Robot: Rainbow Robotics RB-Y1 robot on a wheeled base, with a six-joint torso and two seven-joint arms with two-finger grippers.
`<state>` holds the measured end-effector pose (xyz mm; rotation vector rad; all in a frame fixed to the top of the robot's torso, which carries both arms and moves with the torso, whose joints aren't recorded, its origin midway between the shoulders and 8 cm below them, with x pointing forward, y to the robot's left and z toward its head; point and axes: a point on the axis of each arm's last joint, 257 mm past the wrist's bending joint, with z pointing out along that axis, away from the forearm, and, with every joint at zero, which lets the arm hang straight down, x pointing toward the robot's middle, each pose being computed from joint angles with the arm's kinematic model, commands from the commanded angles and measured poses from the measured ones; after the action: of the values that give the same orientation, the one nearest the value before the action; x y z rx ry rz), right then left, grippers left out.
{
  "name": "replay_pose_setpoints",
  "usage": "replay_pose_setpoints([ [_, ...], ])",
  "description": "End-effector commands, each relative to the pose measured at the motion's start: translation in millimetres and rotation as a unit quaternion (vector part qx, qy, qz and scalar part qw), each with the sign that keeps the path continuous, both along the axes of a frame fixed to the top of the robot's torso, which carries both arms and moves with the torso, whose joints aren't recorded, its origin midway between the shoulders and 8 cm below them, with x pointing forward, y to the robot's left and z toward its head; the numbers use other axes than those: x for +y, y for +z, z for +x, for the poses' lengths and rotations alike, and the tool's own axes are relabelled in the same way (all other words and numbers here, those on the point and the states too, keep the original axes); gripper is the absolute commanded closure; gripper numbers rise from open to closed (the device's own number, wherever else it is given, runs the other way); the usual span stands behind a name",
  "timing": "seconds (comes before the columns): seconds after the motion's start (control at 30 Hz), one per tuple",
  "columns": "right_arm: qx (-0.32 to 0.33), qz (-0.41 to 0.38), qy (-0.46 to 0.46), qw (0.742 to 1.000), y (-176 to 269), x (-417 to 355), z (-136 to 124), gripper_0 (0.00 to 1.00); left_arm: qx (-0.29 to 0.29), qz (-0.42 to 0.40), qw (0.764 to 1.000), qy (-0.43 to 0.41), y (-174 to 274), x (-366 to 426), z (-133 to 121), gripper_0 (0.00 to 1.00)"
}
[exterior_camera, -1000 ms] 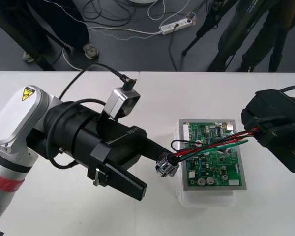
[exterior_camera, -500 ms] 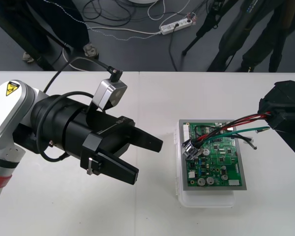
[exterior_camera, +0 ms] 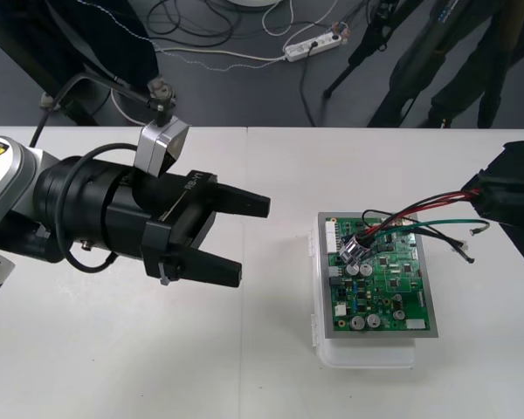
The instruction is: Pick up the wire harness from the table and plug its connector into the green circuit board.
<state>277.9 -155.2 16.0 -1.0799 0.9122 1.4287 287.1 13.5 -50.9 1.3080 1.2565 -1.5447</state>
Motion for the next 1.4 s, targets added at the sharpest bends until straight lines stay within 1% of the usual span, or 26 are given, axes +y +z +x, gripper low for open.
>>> replay_pose_setpoints([
  [0.03, -0.053, -0.014, -0.035, 0.998, 1.1, -1.9, -1.0, 1.00, -0.049, -0.011, 0.996, 0.079, 11.0, 12.1, 31.1, 0.00],
  [0.2, -0.067, -0.030, -0.040, 0.997, -7.5, 9.8, -3.3, 1.00, -0.045, -0.007, 0.994, 0.101, 10.6, 11.8, 31.9, 0.00],
  [0.37, -0.081, -0.037, -0.044, 0.995, -11.8, 20.0, -4.7, 1.00, -0.078, -0.015, 0.989, 0.122, 14.9, 9.0, 32.6, 0.00],
  [0.53, -0.101, -0.042, -0.049, 0.993, -14.0, 32.1, -7.7, 1.00, -0.132, -0.027, 0.982, 0.132, 18.1, 6.6, 34.8, 0.00],
  [0.77, -0.127, -0.046, -0.052, 0.989, -10.7, 46.8, -15.2, 1.00, -0.173, -0.042, 0.976, 0.128, 21.5, 3.7, 31.4, 0.00],
  [1.13, -0.163, -0.053, -0.095, 0.981, -5.1, 67.2, -5.2, 1.00, -0.193, -0.075, 0.972, 0.111, 36.5, -11.8, 16.6, 0.00],
  [1.23, -0.167, -0.058, -0.106, 0.978, -5.8, 71.1, -1.3, 1.00, -0.201, -0.076, 0.971, 0.106, 36.8, -15.3, 12.9, 0.00],
  [1.4, -0.169, -0.056, -0.108, 0.978, -4.5, 74.9, -0.7, 1.00, -0.196, -0.078, 0.974, 0.085, 30.7, -27.4, 0.4, 0.00],
])
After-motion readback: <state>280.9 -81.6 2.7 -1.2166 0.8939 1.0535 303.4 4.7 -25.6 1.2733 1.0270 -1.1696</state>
